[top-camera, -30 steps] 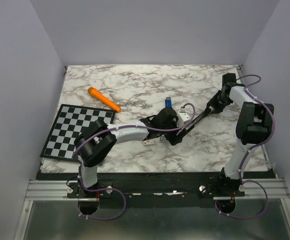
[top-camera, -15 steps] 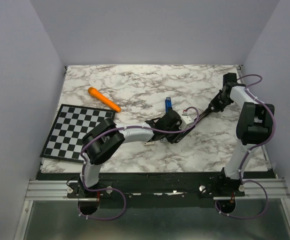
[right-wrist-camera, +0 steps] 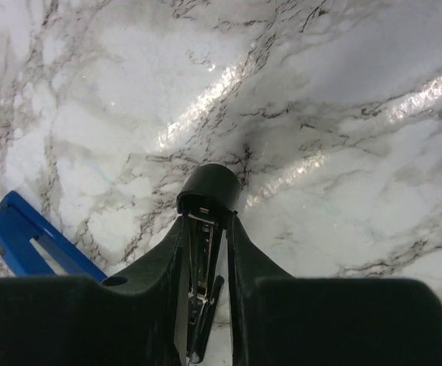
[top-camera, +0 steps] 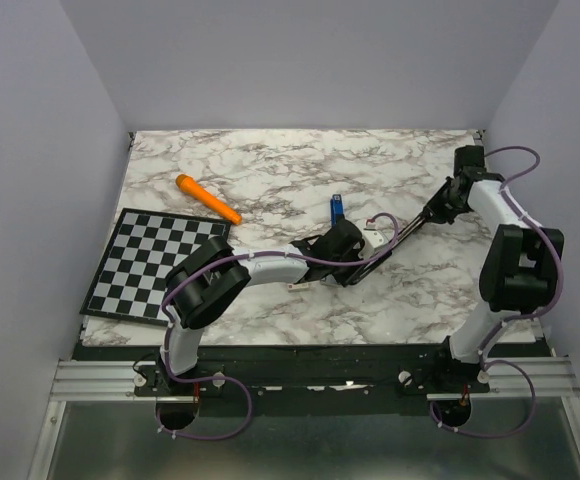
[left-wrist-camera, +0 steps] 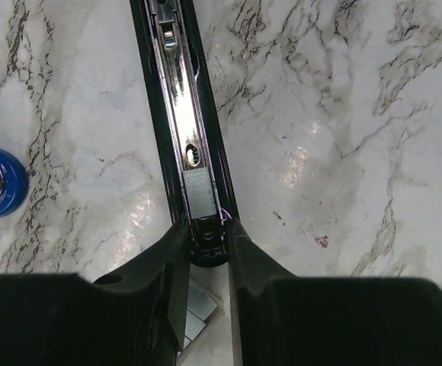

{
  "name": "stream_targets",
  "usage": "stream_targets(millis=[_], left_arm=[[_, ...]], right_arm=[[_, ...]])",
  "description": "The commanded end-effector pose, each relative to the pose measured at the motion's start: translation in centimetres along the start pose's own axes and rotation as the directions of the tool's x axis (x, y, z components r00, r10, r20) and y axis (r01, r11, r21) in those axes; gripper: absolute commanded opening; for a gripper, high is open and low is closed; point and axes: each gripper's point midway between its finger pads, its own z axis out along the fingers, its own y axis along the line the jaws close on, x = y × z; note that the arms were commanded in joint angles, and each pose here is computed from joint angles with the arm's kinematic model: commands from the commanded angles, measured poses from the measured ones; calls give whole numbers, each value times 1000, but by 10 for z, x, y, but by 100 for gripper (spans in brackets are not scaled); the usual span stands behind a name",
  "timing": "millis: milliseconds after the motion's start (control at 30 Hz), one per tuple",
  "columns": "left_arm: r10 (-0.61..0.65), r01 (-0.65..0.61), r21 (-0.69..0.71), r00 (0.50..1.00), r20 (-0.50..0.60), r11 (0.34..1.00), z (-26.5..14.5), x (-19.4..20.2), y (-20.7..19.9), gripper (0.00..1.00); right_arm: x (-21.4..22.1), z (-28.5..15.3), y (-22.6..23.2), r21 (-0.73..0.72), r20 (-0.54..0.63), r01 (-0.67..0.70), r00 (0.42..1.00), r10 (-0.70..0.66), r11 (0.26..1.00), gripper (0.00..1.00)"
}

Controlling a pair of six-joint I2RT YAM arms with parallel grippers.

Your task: Load the staples into the stapler

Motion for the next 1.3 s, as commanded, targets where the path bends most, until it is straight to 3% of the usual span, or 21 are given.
stream_targets(millis=[0,367,533,767,800,867,900,933,967,1000,1067,1100,1167,1233,1267], left_arm=[[-5,5,-1,1000,10,1000,9,1,-2,1],[-39,39,2,999,32,999,7,0,-4,0],[-58,57,9,998,38,998,7,3,-6,0],[-87,87,5,995,43,996,7,8,-5,0],[-88,87,6,995,43,996,7,8,-6,0],[-89,89,6,995,41,996,7,8,-6,0],[-89,89,5,995,40,996,7,9,-5,0],[-89,89,6,995,40,996,6,9,-6,0],[-89,88,8,995,41,996,6,9,-6,0],[-89,89,6,995,40,996,6,9,-6,0],[-87,87,8,995,43,996,5,9,-6,0],[-87,87,8,995,40,996,5,10,-6,0],[-87,87,9,995,41,996,4,10,-6,0],[-86,86,11,995,41,996,4,10,-7,0],[-86,86,12,995,41,996,4,10,-7,0]], right_arm=[[26,-30,14,-87,-17,46,999,-47,995,5],[101,-67,38,-197,28,161,987,-158,967,5],[136,-59,27,-218,27,170,985,-168,961,7],[142,-63,28,-316,96,233,972,-214,920,9],[136,-77,38,-366,153,258,964,-216,894,11],[131,-92,40,-406,240,311,943,-228,859,20],[118,-115,48,-445,340,344,919,-199,827,38],[111,-122,47,-434,394,379,896,-206,817,45],[101,-128,44,-406,447,394,873,-197,824,53],[94,-135,44,-394,487,412,852,-193,822,75],[71,-141,31,-289,579,432,789,-203,854,94],[65,-141,27,-260,596,438,774,-214,860,100],[50,-138,20,-206,609,452,754,-247,868,100],[32,-137,11,-198,606,442,757,-246,875,100],[38,-131,18,-269,567,468,783,-254,842,100]])
